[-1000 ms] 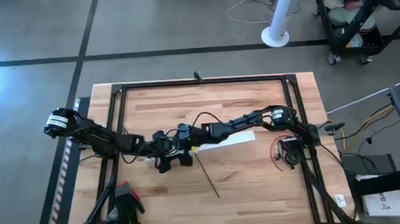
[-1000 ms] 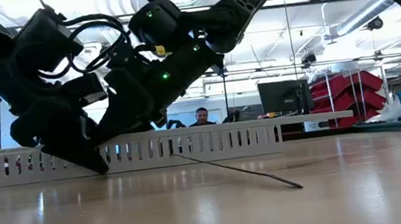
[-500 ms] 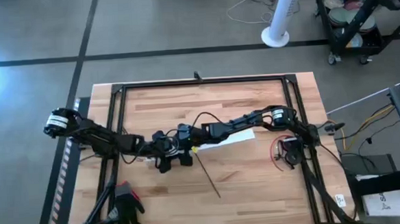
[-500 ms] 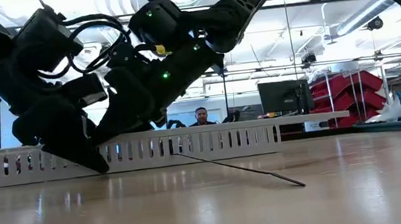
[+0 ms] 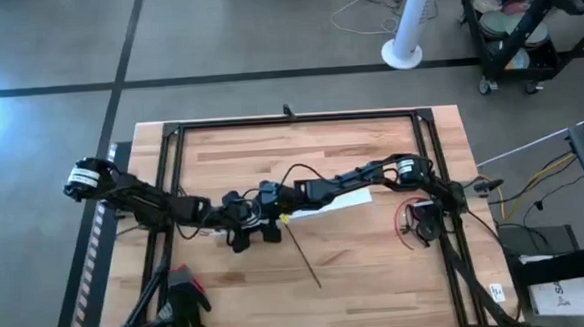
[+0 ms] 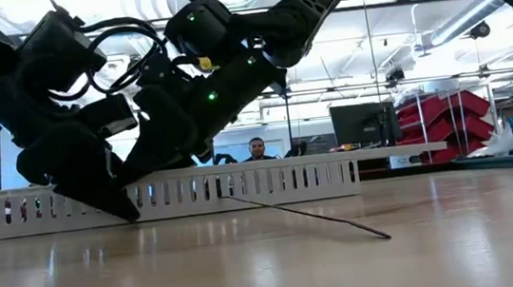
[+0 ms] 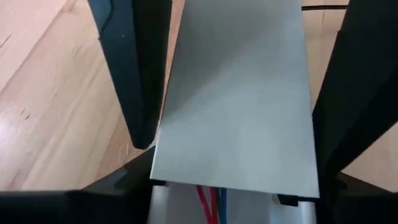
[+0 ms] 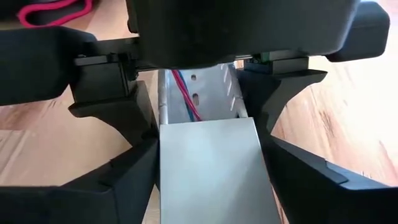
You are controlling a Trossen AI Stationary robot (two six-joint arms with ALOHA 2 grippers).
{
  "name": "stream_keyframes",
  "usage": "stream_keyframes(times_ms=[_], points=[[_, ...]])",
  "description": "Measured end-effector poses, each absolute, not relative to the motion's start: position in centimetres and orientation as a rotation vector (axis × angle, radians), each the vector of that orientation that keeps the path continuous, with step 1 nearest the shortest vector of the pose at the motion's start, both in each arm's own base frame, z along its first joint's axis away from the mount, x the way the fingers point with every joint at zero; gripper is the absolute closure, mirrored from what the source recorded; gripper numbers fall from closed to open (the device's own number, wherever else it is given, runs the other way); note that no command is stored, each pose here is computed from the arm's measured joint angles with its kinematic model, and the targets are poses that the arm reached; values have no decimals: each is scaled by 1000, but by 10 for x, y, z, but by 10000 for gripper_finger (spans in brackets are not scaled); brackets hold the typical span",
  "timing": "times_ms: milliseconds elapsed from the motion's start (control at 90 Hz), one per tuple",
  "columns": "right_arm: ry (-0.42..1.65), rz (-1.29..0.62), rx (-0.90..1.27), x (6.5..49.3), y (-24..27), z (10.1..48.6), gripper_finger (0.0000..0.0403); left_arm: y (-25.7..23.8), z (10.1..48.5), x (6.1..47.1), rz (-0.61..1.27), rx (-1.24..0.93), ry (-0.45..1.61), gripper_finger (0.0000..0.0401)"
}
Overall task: Ziptie cables
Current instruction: Close the white cable duct
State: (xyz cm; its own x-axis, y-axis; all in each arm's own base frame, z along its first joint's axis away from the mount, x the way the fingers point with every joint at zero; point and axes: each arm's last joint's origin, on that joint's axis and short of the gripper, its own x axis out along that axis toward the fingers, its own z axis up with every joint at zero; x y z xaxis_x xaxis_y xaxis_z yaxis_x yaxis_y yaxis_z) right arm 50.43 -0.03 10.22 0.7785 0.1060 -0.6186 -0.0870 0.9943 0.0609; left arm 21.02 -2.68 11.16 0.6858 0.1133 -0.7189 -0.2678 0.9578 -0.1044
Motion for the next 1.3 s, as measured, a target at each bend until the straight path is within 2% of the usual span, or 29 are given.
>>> stream_keyframes(times_ms=[211, 611, 789, 900, 1111, 1300], points=[[671, 102, 28, 504, 0, 102, 114, -27, 112, 211, 211, -204, 777, 177], [623, 97, 25, 509, -1, 111, 97, -27, 117, 214, 206, -197, 742, 117], [623, 156, 3, 506, 0, 125, 96, -27, 133, 216, 185, -141, 766, 107], [606, 285, -80, 498, 3, 150, 100, -27, 154, 214, 187, -119, 816, 111], [623, 333, -128, 469, 6, 188, 110, -31, 190, 195, 161, -191, 978, 126], [523, 372, -154, 432, 16, 195, 119, -34, 191, 181, 171, -196, 1014, 112]])
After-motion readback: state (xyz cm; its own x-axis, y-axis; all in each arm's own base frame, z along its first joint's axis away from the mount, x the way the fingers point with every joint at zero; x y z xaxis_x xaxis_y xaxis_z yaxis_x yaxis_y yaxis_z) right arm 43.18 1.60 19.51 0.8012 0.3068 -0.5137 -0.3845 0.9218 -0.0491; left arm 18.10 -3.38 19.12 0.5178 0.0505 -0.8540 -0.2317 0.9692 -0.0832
